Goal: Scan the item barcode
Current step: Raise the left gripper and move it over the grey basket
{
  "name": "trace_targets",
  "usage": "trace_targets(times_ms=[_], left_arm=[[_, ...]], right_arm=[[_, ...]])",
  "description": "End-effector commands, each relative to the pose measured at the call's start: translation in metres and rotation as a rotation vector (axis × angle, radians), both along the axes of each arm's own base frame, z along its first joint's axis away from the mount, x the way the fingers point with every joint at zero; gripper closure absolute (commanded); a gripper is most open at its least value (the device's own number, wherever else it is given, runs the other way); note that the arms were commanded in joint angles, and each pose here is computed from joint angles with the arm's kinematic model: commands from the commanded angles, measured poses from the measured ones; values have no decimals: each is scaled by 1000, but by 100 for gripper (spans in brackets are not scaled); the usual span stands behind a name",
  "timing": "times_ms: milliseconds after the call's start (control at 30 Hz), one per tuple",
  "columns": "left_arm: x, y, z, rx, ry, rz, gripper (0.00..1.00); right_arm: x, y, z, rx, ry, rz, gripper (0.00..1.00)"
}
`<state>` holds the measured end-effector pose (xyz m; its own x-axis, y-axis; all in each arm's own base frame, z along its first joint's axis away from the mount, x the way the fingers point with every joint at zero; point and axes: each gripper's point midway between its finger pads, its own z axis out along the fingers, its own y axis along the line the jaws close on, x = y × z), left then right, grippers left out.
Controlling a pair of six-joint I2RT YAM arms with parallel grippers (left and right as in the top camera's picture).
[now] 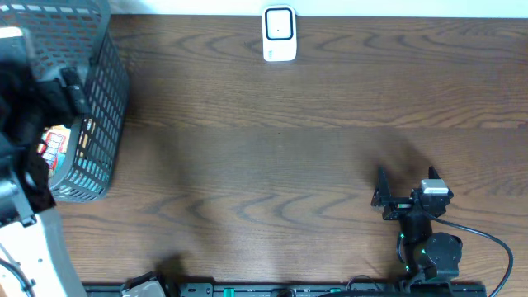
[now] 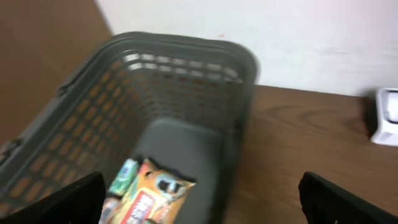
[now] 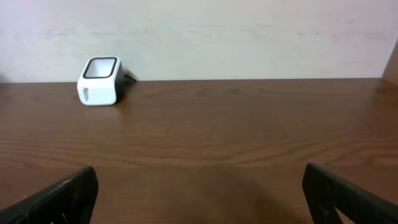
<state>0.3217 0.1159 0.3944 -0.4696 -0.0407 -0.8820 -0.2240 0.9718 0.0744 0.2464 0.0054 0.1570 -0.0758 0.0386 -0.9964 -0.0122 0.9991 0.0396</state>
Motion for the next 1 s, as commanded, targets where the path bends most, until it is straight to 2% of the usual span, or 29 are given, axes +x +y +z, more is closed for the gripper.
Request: trace_targets(times_ms=[0,233,467,967], left_arm=[[-5,24,17,52,-38,57,2],[-15,47,23,167,-20,90,2],[-26,92,21,267,43,295,2],[-14,122,9,274,68,336,2]], right_arm=[[0,1,0,10,0,5,1],[0,1,0,10,0,5,1],[0,1,0,10,0,5,1],[0,1,0,10,0,5,1]])
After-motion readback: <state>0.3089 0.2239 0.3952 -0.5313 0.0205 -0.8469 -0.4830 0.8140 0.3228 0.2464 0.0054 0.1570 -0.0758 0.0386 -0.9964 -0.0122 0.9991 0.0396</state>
